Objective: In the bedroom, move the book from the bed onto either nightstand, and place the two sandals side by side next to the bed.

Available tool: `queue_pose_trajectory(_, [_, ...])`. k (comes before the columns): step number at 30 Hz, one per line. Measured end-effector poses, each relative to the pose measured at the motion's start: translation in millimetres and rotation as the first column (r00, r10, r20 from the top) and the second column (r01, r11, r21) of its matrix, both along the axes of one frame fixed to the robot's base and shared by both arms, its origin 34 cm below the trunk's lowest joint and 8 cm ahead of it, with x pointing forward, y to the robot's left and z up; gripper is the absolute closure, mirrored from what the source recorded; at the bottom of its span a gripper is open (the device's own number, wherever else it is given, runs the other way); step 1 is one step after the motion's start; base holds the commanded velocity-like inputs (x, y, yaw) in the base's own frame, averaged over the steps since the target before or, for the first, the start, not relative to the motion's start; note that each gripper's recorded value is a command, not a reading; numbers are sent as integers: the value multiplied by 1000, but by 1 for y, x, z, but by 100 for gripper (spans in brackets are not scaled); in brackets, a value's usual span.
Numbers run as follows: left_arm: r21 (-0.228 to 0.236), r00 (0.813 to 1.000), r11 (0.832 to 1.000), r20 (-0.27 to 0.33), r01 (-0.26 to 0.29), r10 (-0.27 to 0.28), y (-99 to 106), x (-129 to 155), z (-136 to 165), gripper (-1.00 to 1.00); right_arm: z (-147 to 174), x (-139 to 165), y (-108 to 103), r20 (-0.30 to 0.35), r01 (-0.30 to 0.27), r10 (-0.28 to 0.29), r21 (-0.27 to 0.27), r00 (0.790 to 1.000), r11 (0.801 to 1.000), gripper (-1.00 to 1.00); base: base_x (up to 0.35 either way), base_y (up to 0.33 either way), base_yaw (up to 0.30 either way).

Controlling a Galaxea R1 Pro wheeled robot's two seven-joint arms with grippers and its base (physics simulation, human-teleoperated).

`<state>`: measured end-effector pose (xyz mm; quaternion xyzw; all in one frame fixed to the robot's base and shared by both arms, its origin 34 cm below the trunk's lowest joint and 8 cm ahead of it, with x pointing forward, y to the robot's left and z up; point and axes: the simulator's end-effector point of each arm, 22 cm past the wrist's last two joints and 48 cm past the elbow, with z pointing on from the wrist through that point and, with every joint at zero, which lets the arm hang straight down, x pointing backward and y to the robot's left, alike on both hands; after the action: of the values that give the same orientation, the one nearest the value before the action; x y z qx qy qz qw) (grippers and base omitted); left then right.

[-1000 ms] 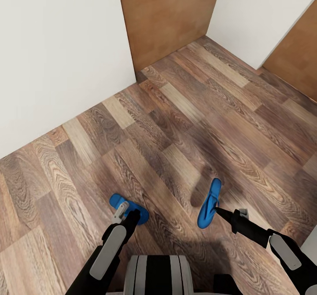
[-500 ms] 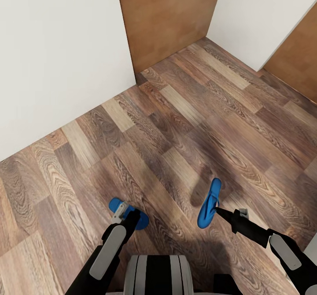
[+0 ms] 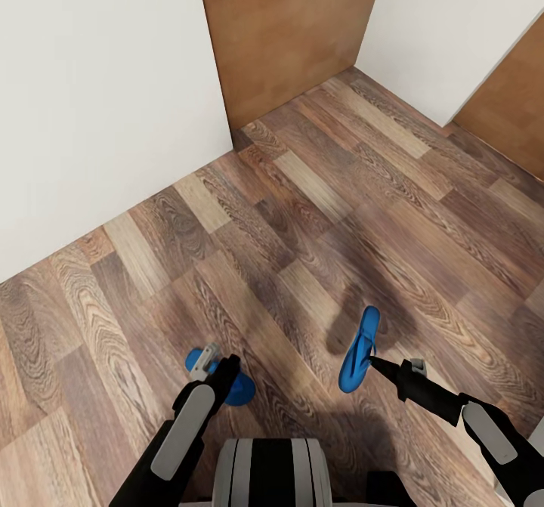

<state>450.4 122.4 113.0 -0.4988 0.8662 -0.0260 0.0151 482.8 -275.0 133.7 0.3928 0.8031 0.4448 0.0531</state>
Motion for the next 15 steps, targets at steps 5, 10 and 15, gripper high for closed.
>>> queue_pose_trajectory(5, [0, 1000, 1000, 1, 0, 0, 0, 0, 0, -100, 0, 0, 0, 0, -1, 1, 0, 1000, 1000, 100, 3, 0, 0])
queue_pose_trajectory(10, [0, 1000, 1000, 1, 0, 0, 0, 1, 0, -100, 0, 0, 0, -1, 1, -1, 0, 1000, 1000, 100, 0, 0, 0])
queue_pose_trajectory(15, [0, 1000, 1000, 1, 0, 0, 0, 0, 0, -100, 0, 0, 0, -2, 1, -1, 0, 1000, 1000, 100, 0, 0, 0])
